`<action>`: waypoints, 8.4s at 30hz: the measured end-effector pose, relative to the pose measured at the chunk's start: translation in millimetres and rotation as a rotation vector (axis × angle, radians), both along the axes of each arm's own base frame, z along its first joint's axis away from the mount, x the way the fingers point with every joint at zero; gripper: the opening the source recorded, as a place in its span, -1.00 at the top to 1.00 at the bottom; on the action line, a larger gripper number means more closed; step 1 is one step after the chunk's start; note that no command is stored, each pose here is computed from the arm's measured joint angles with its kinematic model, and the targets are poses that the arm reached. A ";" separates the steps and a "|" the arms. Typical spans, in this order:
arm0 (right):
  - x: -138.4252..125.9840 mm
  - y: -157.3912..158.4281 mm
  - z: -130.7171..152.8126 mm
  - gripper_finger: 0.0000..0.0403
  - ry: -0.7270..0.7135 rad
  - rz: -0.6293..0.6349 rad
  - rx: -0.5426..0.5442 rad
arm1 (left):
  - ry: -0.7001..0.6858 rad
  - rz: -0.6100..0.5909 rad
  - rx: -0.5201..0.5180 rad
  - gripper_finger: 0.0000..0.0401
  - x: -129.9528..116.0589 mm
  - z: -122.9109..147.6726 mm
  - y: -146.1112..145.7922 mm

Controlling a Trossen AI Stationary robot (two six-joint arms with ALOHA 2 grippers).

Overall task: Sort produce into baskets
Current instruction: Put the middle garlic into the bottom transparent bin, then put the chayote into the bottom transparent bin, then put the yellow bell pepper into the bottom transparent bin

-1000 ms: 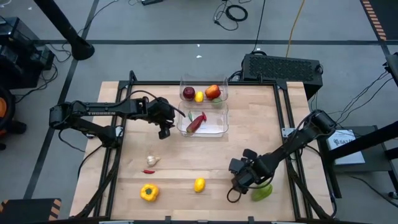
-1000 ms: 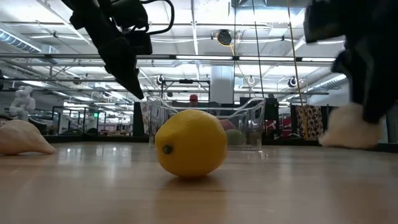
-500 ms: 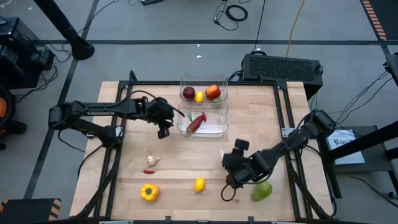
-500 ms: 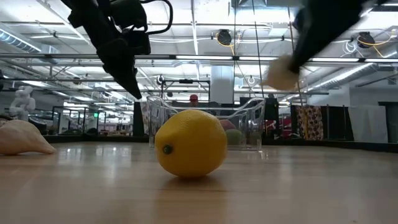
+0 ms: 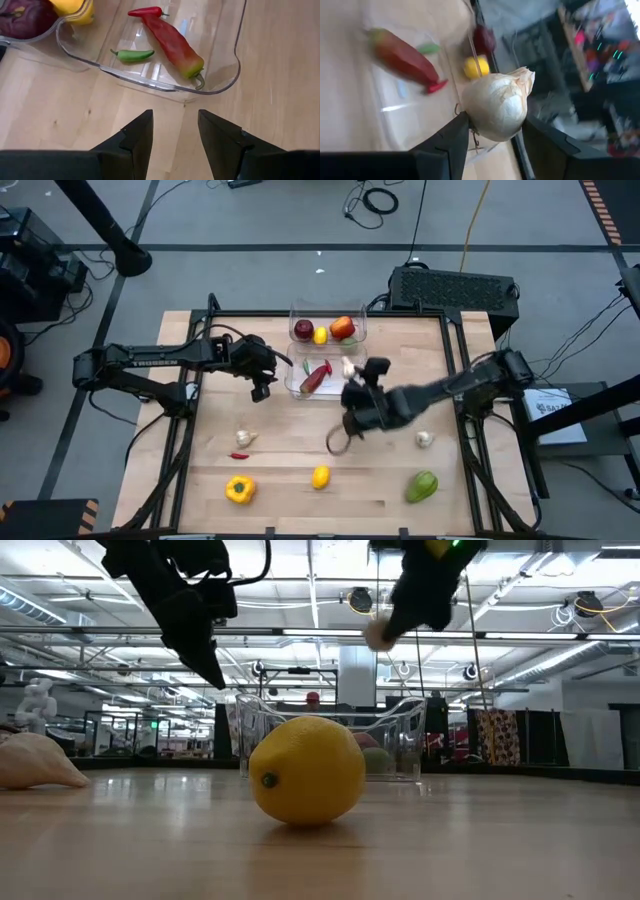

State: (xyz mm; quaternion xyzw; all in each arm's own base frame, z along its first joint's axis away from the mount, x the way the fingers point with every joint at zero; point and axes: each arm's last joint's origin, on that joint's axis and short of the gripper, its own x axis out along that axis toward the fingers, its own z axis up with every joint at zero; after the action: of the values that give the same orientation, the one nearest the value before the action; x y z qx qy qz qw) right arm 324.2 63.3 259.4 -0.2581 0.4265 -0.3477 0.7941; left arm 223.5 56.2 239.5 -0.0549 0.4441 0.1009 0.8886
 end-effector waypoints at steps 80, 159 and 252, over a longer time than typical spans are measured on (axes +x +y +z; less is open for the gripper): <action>-111.6 158.2 -7.0 -0.48 0.262 0.204 0.818 | -0.144 -0.167 0.021 0.18 -10.3 1.3 -165.2; -56.7 178.5 -66.9 -0.03 0.734 0.510 0.711 | -0.166 -0.140 0.075 0.18 7.0 -14.8 -174.3; 22.6 68.1 21.6 -0.26 0.087 0.589 0.614 | 0.041 -0.447 -0.292 0.18 -64.8 7.2 -211.7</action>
State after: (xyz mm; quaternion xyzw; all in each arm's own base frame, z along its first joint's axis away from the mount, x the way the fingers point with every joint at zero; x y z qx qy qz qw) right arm 346.8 131.5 281.0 -0.1350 0.4513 0.0483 0.8808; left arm 158.7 -155.5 246.7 -0.0812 0.4728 -0.1617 0.8624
